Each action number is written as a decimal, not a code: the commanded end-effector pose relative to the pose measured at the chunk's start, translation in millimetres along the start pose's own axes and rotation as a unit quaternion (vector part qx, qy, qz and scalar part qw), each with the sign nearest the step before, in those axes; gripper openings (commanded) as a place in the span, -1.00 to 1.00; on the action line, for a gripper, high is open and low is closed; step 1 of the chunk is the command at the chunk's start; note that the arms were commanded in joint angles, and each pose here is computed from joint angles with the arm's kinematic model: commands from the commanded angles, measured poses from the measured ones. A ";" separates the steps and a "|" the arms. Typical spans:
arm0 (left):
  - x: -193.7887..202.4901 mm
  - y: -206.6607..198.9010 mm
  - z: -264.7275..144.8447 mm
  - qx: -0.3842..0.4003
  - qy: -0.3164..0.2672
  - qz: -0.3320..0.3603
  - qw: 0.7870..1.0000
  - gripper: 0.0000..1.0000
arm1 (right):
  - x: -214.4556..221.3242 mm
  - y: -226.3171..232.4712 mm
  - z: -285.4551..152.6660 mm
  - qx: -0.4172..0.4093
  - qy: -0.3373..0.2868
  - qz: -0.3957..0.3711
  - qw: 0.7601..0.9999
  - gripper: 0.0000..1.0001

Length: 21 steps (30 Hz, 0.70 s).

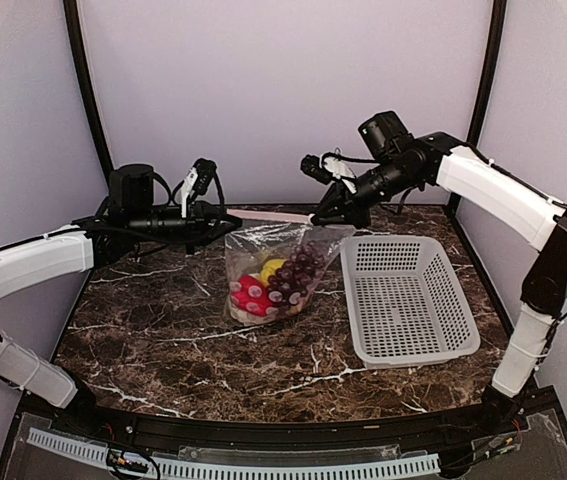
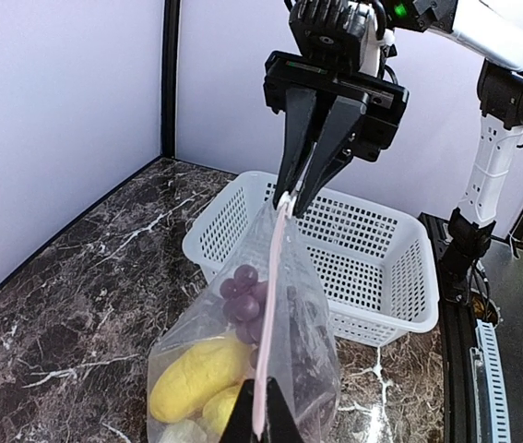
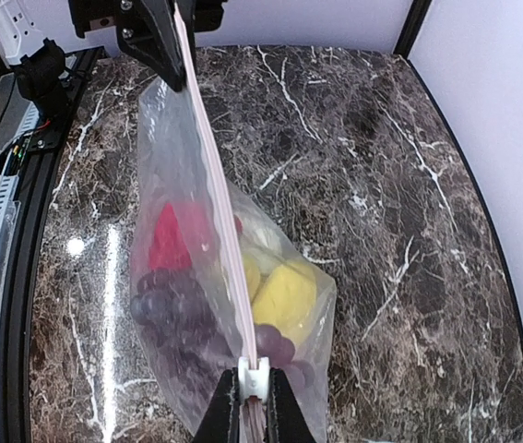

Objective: Place the food in the zip-top bag and seal the zipper
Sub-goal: Zip the zipper on the zipper food storage bag.

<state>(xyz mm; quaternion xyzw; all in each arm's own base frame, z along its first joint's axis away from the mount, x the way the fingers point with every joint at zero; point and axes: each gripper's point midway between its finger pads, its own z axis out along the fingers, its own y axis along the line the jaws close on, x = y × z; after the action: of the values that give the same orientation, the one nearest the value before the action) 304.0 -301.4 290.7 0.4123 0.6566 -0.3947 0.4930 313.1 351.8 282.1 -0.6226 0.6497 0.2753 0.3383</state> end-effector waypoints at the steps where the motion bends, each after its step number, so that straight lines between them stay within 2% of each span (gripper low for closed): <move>1: -13.3 7.7 -15.3 -0.026 -0.016 0.008 1.000 -0.99 | 36.3 -17.1 -34.5 0.047 0.038 0.035 0.998 -1.00; 9: -12.0 11.6 -17.3 -0.031 -0.015 0.009 0.999 -0.98 | 72.4 -20.5 -43.5 0.058 0.062 0.063 0.994 -1.00; 21: -8.5 13.7 -17.9 -0.032 -0.015 0.004 0.999 -0.99 | 92.2 -22.8 -61.3 0.080 0.073 0.085 0.990 -1.00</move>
<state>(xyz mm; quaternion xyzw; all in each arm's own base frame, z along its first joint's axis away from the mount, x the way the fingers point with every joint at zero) 310.3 -295.0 289.6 0.4047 0.6629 -0.3886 0.4958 326.4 273.1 257.1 -0.5713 0.7119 0.2453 0.3264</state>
